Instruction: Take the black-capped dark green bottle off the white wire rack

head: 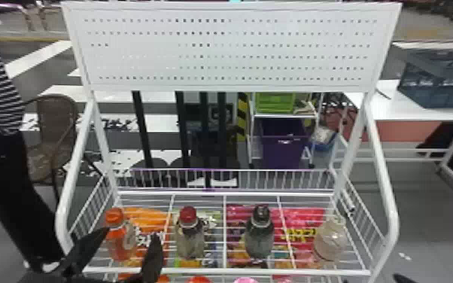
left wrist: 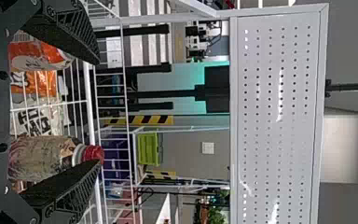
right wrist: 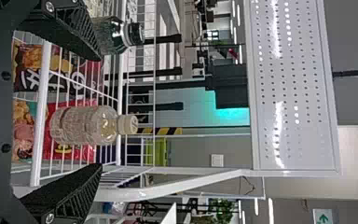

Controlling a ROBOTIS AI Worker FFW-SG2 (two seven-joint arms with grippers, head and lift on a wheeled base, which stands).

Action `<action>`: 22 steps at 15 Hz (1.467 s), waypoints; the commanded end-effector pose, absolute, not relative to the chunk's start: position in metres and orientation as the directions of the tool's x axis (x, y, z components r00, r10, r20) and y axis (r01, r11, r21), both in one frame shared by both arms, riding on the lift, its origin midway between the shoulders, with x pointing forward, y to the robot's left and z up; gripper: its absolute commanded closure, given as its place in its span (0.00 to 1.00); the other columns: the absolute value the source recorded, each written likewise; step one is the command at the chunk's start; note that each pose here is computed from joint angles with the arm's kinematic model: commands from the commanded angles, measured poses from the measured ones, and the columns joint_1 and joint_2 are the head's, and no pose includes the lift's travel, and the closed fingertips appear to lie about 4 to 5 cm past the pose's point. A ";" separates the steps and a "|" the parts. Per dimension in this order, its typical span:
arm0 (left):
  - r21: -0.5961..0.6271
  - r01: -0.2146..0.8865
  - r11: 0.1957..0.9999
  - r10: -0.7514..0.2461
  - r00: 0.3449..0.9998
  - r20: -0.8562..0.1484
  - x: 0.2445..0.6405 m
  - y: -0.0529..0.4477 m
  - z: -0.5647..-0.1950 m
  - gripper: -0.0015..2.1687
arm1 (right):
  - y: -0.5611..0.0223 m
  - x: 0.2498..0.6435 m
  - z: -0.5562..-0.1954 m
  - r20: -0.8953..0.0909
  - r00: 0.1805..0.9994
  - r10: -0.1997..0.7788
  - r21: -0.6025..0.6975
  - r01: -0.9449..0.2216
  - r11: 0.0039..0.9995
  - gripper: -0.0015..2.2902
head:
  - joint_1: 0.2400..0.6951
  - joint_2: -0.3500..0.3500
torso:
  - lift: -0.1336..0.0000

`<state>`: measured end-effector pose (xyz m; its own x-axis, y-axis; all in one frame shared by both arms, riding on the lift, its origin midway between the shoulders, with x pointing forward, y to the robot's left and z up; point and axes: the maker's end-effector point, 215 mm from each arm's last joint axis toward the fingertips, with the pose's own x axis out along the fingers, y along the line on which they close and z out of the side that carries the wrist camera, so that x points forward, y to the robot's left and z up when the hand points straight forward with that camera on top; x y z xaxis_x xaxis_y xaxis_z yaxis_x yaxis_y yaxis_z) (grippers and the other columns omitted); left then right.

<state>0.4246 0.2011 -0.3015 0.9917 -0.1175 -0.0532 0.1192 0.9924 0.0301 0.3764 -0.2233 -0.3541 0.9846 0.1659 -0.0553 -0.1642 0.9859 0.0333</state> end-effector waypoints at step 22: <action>0.041 0.114 0.993 -0.110 0.991 -0.080 0.421 0.209 -0.316 0.07 | -0.058 0.543 -0.433 -0.061 0.956 0.287 -0.022 -0.289 0.957 0.05 | 0.57 0.50 | 1.00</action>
